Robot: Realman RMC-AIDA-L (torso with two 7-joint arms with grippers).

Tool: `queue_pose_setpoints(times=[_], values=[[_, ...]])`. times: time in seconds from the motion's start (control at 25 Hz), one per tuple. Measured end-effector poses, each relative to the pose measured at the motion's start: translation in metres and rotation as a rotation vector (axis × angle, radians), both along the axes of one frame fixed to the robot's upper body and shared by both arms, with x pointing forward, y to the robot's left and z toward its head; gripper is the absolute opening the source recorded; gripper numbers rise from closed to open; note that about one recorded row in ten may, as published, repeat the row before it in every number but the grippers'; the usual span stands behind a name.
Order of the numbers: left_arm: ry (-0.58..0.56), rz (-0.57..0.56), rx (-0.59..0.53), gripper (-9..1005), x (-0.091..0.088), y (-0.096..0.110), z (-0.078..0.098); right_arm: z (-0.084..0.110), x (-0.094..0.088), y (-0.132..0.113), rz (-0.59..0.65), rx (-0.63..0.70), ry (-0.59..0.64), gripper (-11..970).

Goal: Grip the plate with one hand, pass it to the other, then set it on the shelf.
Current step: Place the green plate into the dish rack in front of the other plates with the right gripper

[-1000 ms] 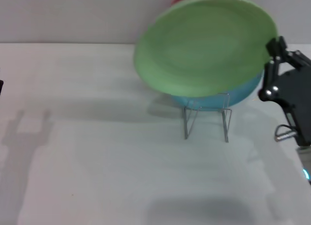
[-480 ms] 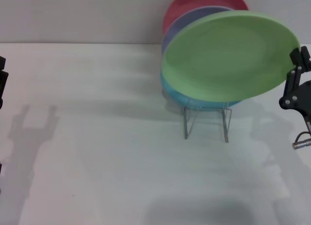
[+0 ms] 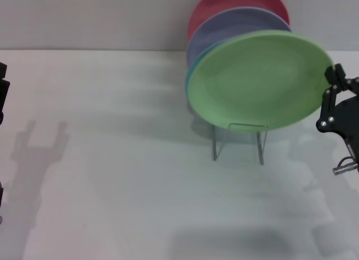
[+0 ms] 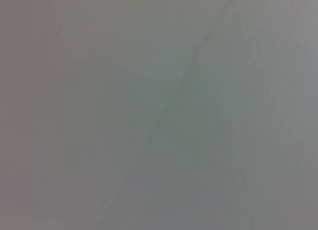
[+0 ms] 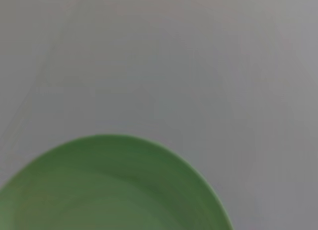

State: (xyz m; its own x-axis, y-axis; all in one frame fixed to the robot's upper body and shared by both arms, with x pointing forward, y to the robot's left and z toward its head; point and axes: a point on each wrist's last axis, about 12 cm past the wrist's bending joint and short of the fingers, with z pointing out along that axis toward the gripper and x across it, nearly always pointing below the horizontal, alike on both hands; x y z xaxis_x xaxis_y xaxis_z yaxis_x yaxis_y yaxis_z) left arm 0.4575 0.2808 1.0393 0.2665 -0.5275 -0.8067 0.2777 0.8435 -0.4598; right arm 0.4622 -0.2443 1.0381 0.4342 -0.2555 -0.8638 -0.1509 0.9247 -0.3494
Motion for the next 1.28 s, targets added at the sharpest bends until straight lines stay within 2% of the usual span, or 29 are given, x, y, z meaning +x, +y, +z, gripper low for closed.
queue_pose_setpoints(times=[0.56,1.28], values=[[-0.014,-0.014,-0.030,829,-0.002,0.002,0.001,-0.014,-0.010,-0.003,-0.012,-0.012,0.089,99],[-0.022,-0.046,-0.051,829,-0.005,0.002,0.002,-0.023,-0.007,0.000,0.002,-0.020,0.180,135]])
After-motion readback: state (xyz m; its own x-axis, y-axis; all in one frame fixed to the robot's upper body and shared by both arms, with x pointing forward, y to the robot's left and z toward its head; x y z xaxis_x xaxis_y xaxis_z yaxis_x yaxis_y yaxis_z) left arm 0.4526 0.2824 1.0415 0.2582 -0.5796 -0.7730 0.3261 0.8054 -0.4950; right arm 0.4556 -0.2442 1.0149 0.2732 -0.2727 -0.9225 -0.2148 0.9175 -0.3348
